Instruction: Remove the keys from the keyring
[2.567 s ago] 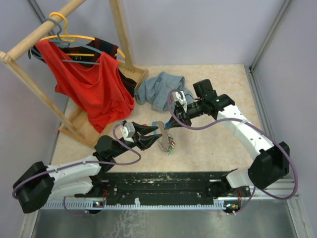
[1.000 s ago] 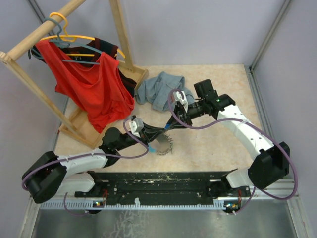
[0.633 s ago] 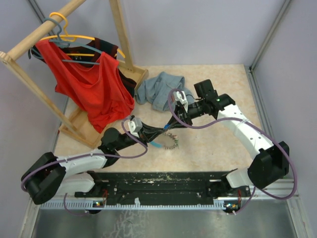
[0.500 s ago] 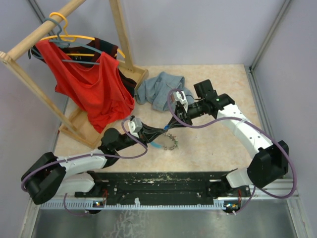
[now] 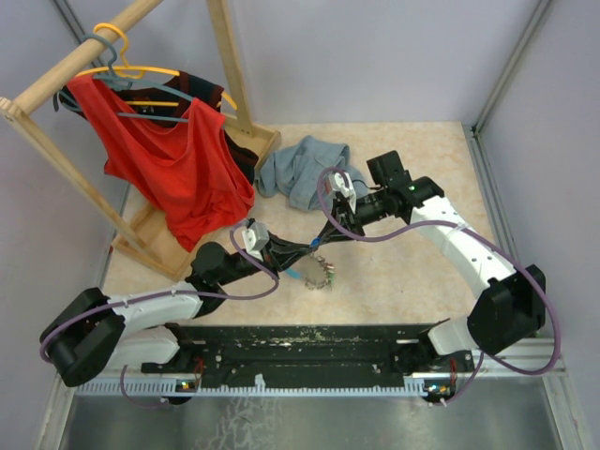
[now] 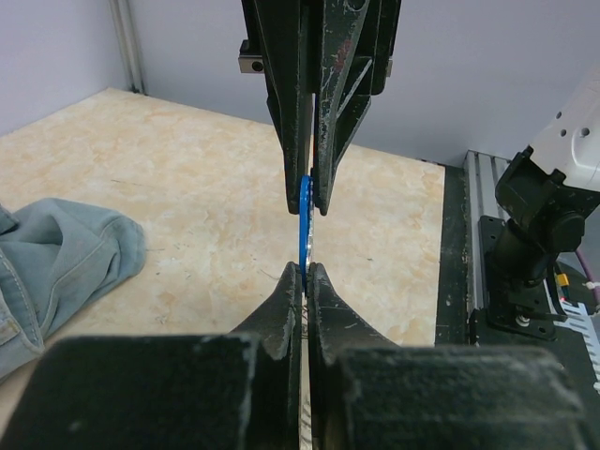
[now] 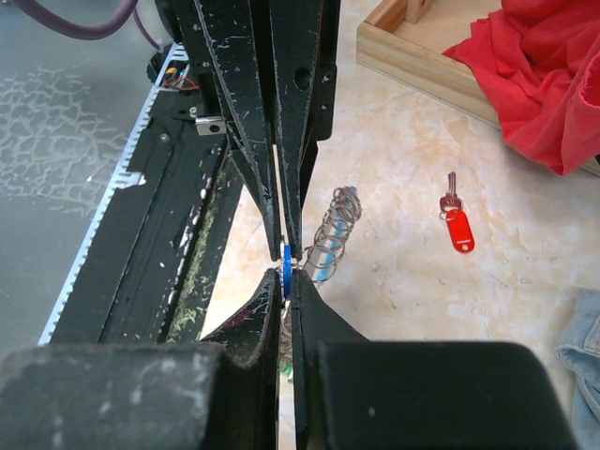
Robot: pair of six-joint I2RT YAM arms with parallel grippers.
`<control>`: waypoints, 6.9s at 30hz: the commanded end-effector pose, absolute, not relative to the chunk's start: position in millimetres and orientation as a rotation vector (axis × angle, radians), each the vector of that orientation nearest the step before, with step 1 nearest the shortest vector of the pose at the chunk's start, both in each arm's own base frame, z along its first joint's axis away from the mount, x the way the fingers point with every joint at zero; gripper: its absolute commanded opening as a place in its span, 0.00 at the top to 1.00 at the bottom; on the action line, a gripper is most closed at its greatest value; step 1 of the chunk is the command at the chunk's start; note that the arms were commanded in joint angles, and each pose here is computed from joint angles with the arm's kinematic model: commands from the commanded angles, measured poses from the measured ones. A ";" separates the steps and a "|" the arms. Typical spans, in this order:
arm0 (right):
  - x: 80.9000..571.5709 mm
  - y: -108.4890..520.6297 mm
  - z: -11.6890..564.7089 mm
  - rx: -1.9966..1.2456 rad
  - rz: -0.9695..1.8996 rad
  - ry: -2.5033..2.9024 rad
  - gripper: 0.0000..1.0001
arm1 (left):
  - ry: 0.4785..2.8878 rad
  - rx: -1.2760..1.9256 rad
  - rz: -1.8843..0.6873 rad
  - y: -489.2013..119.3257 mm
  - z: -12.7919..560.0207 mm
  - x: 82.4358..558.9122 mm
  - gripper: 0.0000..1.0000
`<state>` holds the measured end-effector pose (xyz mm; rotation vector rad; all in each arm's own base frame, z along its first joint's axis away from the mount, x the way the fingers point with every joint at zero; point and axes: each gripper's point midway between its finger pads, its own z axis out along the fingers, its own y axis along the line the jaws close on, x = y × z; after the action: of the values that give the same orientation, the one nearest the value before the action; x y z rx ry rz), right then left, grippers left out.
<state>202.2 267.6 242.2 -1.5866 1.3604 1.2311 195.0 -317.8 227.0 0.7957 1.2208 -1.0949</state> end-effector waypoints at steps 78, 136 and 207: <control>188.0 286.5 241.7 -1.540 1.339 1.132 0.71 | 0.986 0.770 -1.255 -318.1 314.7 178.2 1.00; 184.7 295.2 247.0 -1.551 1.437 1.256 1.00 | 0.894 1.037 -1.070 -326.6 300.7 160.5 1.00; 185.7 288.0 260.4 -1.548 1.358 1.202 1.00 | 1.055 0.693 -1.055 -299.0 299.5 186.1 1.00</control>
<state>188.6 290.1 239.0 -1.5338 1.3119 1.4047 190.0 -305.7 284.8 0.7261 1.1314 -1.0567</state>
